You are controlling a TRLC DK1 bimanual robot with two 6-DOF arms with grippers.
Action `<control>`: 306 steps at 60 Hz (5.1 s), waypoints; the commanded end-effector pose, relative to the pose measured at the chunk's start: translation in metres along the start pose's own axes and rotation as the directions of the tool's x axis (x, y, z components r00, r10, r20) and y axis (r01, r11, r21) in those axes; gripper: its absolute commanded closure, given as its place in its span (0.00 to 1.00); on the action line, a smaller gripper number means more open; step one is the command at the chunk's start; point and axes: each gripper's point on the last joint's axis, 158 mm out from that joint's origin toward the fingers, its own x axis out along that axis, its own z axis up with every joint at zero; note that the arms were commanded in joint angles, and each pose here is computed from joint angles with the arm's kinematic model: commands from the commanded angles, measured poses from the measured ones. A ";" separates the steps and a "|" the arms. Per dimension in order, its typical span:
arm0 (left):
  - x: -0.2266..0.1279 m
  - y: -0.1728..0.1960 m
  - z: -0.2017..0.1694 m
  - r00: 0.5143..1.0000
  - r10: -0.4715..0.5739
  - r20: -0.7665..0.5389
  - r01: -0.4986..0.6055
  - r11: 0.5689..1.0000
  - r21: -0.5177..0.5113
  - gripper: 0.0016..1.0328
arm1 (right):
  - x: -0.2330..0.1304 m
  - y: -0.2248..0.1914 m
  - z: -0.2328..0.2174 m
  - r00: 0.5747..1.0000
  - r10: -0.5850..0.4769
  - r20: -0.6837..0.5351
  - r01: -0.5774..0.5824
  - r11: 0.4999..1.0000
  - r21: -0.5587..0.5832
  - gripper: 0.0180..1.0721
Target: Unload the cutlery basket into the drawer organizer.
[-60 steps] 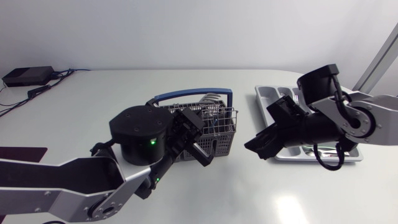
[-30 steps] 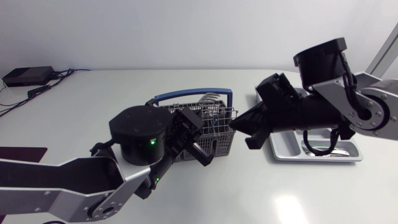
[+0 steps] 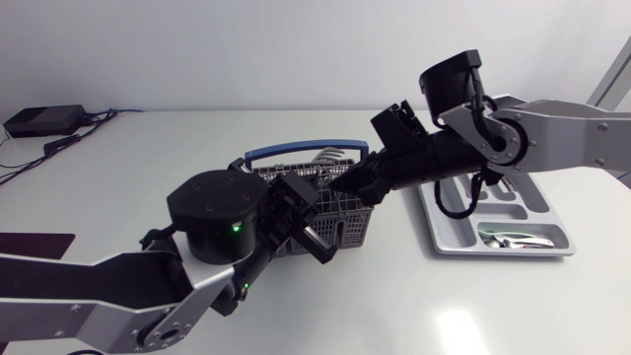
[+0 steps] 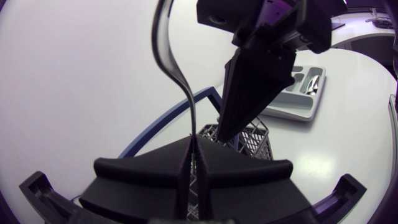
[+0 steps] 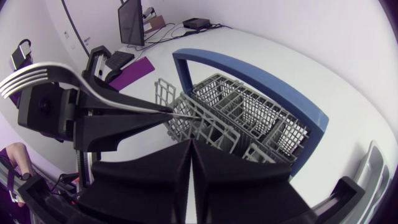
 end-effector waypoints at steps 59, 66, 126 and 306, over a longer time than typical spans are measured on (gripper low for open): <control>0.000 -0.046 0.010 0.996 -0.009 0.086 -0.001 0.994 0.112 0.97 | 0.050 -0.063 -0.022 0.992 -0.031 -0.123 0.054 0.979 0.195 0.95; 0.000 -0.046 0.014 0.996 -0.003 0.091 -0.008 0.993 0.121 0.97 | 0.053 -0.067 -0.028 0.990 -0.028 -0.141 0.058 0.975 0.213 0.95; -0.001 -0.005 0.050 0.985 -0.055 0.161 0.040 0.995 0.094 0.97 | 0.038 -0.053 -0.030 0.989 -0.027 -0.144 0.057 0.976 0.210 0.95; -0.032 -0.046 -0.094 0.741 -0.590 -0.321 0.621 0.784 -0.008 0.08 | -0.029 0.043 -0.058 0.970 -0.216 0.113 0.241 0.921 -0.305 0.31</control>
